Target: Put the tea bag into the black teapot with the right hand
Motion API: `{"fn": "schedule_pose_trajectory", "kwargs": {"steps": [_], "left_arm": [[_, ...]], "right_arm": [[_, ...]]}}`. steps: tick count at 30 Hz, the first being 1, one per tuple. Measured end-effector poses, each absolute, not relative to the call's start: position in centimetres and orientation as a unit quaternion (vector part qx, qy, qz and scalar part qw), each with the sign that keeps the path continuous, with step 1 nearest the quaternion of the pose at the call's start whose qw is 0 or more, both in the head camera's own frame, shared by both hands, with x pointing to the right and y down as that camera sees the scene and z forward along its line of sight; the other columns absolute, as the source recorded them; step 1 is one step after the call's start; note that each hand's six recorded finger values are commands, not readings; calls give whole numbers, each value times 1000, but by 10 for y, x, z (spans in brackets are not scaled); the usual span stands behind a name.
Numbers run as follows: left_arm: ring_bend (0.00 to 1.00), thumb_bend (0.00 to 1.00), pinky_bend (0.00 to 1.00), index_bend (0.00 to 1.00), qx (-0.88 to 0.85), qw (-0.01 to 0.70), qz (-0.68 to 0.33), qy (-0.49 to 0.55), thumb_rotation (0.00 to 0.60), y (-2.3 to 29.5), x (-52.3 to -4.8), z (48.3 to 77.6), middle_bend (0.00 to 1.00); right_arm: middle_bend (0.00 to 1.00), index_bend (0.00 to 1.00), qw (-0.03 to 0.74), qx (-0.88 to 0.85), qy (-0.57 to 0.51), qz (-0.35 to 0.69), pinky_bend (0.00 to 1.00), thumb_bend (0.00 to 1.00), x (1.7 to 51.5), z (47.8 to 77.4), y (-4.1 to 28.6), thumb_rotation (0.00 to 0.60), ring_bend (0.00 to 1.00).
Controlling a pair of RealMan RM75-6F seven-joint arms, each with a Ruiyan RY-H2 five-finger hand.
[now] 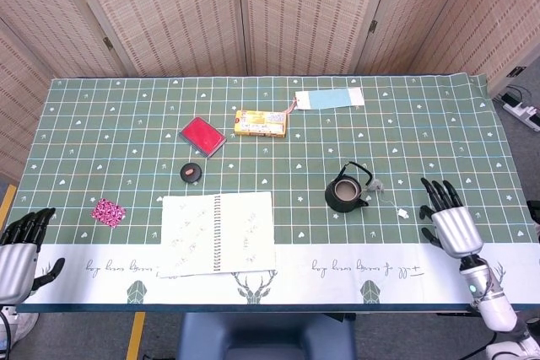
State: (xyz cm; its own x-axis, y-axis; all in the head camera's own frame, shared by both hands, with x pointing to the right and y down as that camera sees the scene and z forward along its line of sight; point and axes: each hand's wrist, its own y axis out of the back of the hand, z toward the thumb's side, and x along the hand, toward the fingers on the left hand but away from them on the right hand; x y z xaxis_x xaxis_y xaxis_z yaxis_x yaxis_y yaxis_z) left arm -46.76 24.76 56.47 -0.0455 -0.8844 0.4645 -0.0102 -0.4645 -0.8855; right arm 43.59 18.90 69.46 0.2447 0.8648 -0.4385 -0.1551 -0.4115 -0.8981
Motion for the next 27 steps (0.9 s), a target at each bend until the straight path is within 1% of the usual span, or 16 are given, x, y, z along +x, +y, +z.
{"fn": "schedule_pose_trajectory", "kwargs": {"steps": [10, 27], "left_arm": [[65, 284, 119, 0, -591, 354, -620, 374, 600, 248, -467, 567, 56], [65, 284, 119, 0, -593, 356, -618, 374, 600, 248, -467, 566, 56]], "right_arm": [[0, 514, 455, -624, -275, 573, 0, 296, 441, 715, 181, 600, 0], [1, 534, 440, -635, -263, 578, 0, 297, 418, 744, 177, 600, 0]]}}
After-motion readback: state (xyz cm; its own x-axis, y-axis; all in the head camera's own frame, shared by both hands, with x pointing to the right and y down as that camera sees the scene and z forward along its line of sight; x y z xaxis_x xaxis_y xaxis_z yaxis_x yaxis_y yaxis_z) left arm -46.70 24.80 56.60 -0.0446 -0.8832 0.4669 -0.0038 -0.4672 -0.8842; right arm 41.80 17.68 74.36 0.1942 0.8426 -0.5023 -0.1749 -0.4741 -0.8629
